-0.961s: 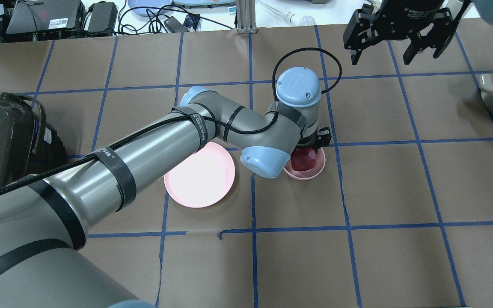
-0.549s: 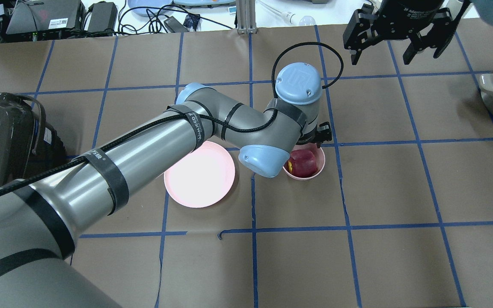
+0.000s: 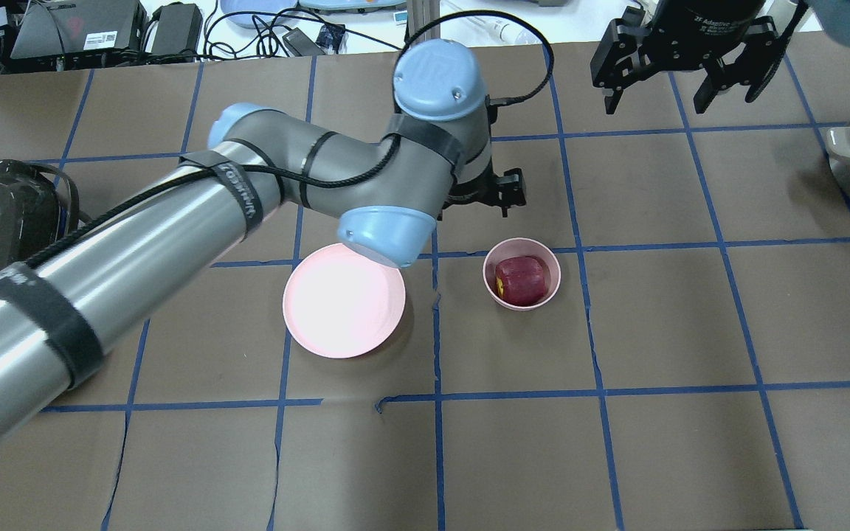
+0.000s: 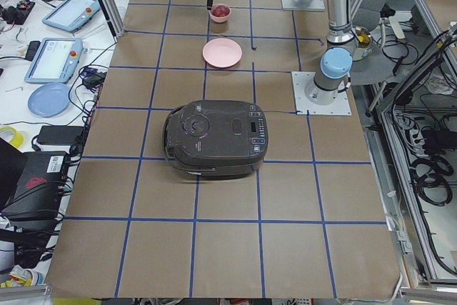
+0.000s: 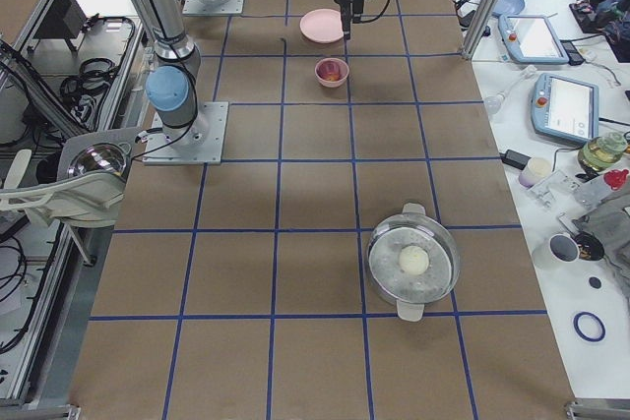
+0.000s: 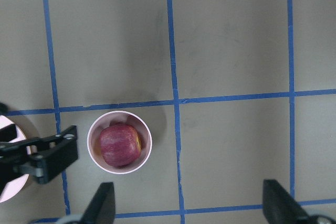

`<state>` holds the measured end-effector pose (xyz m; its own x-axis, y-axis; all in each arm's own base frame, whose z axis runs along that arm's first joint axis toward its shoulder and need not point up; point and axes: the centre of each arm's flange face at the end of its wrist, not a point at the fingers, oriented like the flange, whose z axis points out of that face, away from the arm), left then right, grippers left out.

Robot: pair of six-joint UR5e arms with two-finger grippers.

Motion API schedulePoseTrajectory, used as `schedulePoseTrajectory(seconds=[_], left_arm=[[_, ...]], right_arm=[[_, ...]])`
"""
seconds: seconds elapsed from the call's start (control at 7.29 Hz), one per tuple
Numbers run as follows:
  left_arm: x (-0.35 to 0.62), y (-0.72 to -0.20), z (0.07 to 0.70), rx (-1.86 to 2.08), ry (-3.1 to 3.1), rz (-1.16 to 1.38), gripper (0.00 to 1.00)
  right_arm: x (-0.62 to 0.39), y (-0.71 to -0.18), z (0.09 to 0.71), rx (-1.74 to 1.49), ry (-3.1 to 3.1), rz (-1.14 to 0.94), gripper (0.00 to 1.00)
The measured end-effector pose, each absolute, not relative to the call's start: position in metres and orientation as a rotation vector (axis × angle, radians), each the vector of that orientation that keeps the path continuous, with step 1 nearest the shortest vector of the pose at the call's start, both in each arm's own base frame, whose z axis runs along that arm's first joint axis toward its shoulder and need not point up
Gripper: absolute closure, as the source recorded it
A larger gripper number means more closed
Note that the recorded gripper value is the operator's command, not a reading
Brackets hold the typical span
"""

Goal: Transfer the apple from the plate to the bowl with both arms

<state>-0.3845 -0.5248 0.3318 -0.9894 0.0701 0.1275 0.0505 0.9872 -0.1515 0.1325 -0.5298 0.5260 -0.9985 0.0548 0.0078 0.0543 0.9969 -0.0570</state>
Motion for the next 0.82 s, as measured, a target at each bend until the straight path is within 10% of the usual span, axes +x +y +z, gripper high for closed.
schedulePoseTrajectory(seconds=[0.82], left_arm=[[-0.213, -0.483, 0.482, -0.004, -3.112, 0.129, 0.00]], right_arm=[[0.132, -0.529, 0.524, -0.085, -3.129, 0.085, 0.00]])
